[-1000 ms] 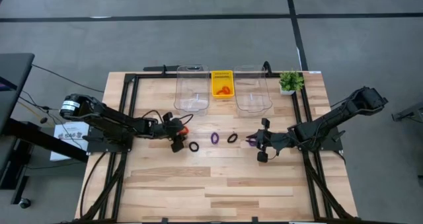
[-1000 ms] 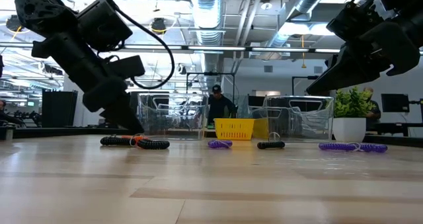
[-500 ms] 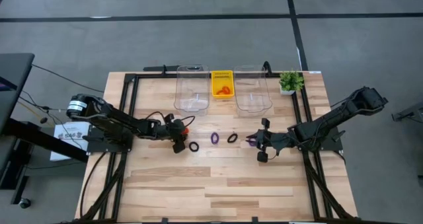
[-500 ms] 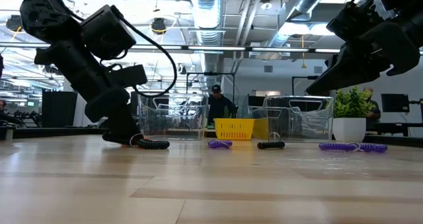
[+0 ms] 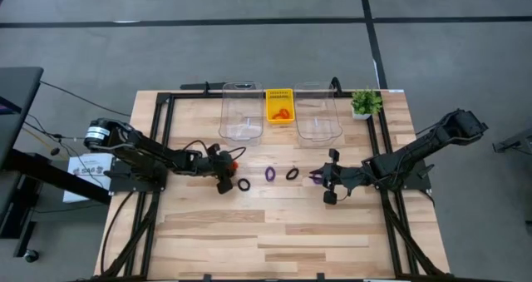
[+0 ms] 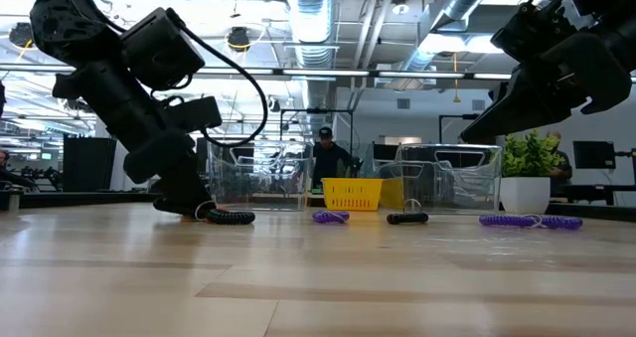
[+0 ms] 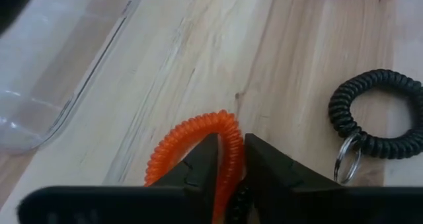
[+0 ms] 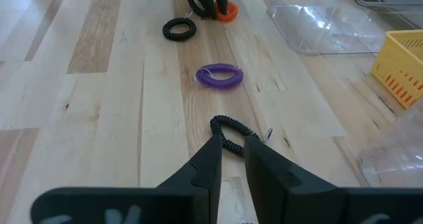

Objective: Sort spring keychains
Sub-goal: Put the orange spring keychain into the yellow bin

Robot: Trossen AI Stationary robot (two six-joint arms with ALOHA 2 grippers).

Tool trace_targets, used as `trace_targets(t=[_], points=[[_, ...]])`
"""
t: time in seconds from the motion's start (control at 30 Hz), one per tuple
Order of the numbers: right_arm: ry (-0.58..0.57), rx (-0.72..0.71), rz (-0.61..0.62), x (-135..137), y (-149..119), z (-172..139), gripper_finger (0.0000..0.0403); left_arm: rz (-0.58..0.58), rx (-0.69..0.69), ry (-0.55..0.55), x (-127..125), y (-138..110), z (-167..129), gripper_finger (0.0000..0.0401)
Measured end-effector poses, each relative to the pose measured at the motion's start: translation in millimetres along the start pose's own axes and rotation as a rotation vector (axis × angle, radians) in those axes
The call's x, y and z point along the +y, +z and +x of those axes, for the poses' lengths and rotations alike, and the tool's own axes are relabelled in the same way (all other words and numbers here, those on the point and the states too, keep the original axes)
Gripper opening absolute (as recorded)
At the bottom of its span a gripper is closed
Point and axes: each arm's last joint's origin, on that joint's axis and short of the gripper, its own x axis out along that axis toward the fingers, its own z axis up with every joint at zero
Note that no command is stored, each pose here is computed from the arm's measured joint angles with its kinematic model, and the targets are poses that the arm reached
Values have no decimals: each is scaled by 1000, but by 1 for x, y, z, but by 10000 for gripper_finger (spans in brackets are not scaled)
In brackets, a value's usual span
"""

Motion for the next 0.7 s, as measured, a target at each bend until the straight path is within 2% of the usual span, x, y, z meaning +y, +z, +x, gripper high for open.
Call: trace_targets(t=[0.27,0.7], points=[[0,0,0,0,0,0,59,14,-29,-6,0,3,-1,43],[0,0,0,0,0,0,59,-27,-145,-25,3,18,-20,43]])
